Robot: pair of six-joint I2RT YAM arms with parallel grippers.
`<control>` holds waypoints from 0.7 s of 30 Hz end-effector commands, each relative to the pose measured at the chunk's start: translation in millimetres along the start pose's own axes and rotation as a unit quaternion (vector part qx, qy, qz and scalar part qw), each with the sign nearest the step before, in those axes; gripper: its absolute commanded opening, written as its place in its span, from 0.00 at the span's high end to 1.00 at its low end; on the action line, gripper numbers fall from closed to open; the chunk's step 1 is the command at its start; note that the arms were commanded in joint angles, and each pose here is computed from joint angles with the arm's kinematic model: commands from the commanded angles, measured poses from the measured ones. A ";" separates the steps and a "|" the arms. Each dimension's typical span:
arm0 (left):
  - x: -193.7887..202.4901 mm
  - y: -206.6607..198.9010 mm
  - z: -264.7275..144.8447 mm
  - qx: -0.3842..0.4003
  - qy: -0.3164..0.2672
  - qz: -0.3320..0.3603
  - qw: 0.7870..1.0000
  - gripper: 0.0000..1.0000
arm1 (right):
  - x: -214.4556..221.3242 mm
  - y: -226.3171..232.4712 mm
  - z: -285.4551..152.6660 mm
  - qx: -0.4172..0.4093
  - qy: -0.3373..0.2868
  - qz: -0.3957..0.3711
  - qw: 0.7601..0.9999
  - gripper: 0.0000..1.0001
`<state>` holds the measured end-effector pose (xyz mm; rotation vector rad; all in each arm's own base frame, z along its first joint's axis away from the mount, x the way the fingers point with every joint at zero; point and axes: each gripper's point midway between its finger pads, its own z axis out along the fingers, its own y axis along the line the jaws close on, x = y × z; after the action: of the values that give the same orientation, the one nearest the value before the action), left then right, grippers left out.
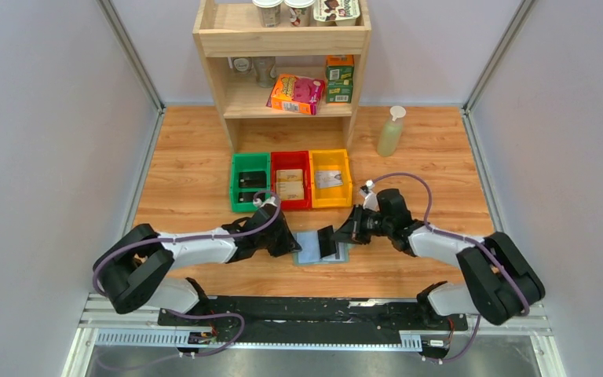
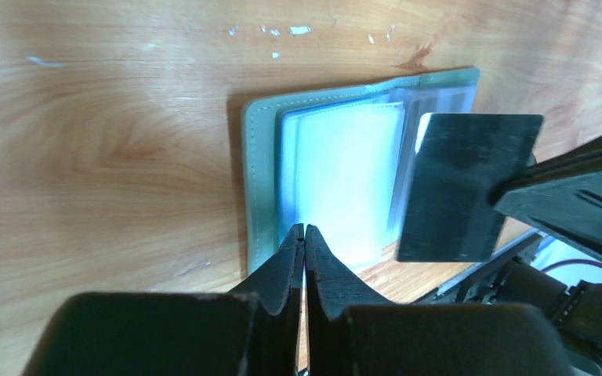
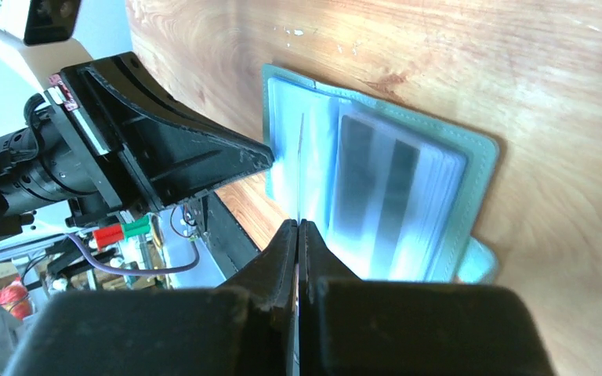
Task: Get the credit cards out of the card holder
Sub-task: Remove the credit card from the card holder.
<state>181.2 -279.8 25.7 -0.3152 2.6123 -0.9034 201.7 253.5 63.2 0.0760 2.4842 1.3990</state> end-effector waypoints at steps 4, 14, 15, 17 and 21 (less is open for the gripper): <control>-43.7 -36.2 -40.1 0.015 -0.090 0.109 0.990 0.86 | -13.3 7.2 -37.3 0.071 -0.040 -0.024 0.996 1.00; -86.4 -115.1 -125.2 0.047 -0.228 0.390 0.891 0.40 | -29.1 69.0 -88.6 0.060 -0.105 0.001 0.993 1.00; -87.1 -122.2 -133.7 0.047 -0.232 0.426 0.873 0.39 | -31.2 74.7 -92.4 0.057 -0.111 0.002 0.992 1.00; -89.0 -128.7 -146.1 0.042 -0.233 0.470 0.850 0.37 | -34.3 87.0 -100.2 0.048 -0.122 0.005 0.991 1.00; -87.5 -137.4 -156.4 0.044 -0.240 0.537 0.808 0.33 | -40.1 107.3 -111.4 0.031 -0.138 0.014 0.990 1.00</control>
<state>207.6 -284.8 239.0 0.5779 1.8952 -0.6082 197.8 212.9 188.4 0.2162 2.3429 1.2032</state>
